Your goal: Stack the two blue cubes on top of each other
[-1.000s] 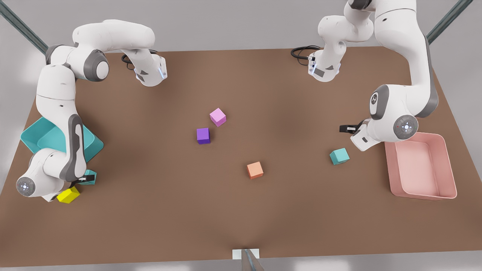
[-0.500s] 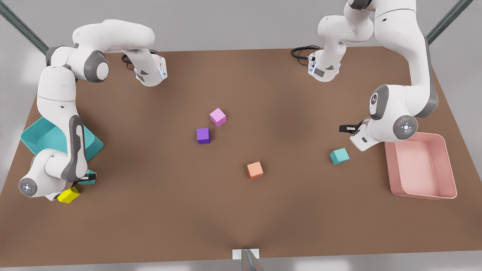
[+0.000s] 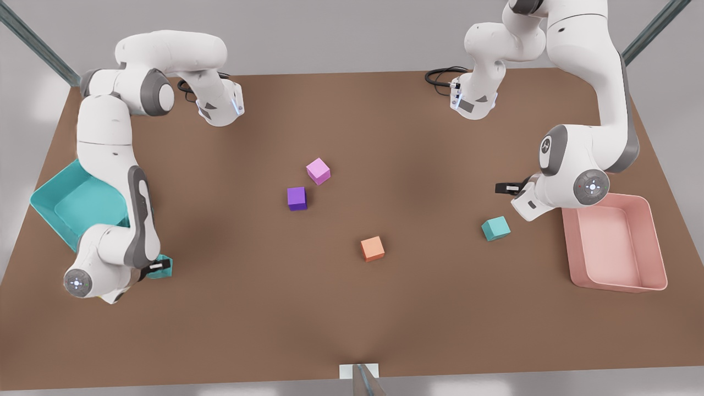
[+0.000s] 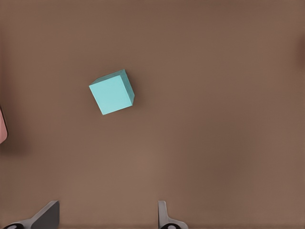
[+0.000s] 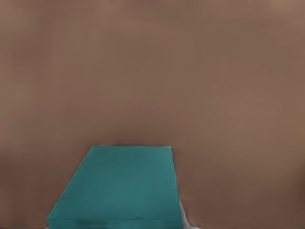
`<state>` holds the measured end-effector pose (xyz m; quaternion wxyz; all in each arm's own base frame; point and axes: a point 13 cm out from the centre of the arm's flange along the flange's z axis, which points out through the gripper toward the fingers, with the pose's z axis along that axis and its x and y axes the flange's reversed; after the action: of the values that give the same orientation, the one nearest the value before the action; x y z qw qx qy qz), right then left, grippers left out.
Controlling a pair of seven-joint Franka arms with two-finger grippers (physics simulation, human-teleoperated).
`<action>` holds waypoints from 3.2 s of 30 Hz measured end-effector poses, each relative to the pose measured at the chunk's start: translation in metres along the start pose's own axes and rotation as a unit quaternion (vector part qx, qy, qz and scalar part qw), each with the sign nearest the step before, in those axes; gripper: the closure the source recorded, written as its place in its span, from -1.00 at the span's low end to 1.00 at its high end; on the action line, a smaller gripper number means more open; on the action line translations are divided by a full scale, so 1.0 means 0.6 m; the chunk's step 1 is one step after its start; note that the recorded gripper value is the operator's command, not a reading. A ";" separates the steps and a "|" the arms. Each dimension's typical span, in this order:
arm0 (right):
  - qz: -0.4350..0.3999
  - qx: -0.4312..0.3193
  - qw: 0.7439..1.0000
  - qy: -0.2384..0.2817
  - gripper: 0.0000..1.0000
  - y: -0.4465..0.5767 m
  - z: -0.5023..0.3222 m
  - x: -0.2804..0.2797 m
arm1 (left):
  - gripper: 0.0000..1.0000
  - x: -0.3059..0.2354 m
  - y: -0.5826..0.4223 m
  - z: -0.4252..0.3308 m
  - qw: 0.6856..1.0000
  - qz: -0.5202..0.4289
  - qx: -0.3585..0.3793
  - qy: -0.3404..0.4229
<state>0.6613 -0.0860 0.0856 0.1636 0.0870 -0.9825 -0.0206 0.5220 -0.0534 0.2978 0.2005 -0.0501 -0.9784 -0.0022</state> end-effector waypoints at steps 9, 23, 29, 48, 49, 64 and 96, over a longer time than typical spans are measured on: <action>-0.162 0.055 0.984 -0.039 -0.28 0.671 -0.079 -0.030 | -1.00 -0.073 0.024 0.118 1.000 -0.013 0.000 0.011; -0.047 0.065 0.994 -0.076 -1.00 0.987 0.084 0.038 | -1.00 -0.167 0.067 0.276 0.983 -0.161 0.049 -0.069; 0.022 0.049 0.994 -0.099 -1.00 0.993 0.081 0.020 | -1.00 -0.181 0.070 0.320 0.976 -0.200 0.051 -0.070; 0.226 0.054 0.966 -0.116 -1.00 0.270 -0.583 0.336 | -0.27 -0.237 -0.071 0.193 0.972 -0.182 0.065 -0.132; 0.214 0.058 0.970 -0.102 -1.00 0.263 -0.561 0.339 | -0.27 -0.233 -0.124 0.165 0.975 -0.160 0.071 -0.134; 0.094 0.083 0.990 -0.066 -1.00 0.271 -0.522 0.325 | -0.28 -0.150 -0.755 0.228 0.990 -0.060 0.046 -0.117; 0.039 0.070 0.996 -0.034 -1.00 0.255 -0.500 0.307 | -1.00 -0.218 -0.809 0.253 0.959 -0.237 0.075 -0.139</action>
<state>0.5624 0.0281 0.4384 0.1245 0.0589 -0.9891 0.0520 0.5338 -0.5454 0.1146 0.0596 0.1985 -0.9778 0.0311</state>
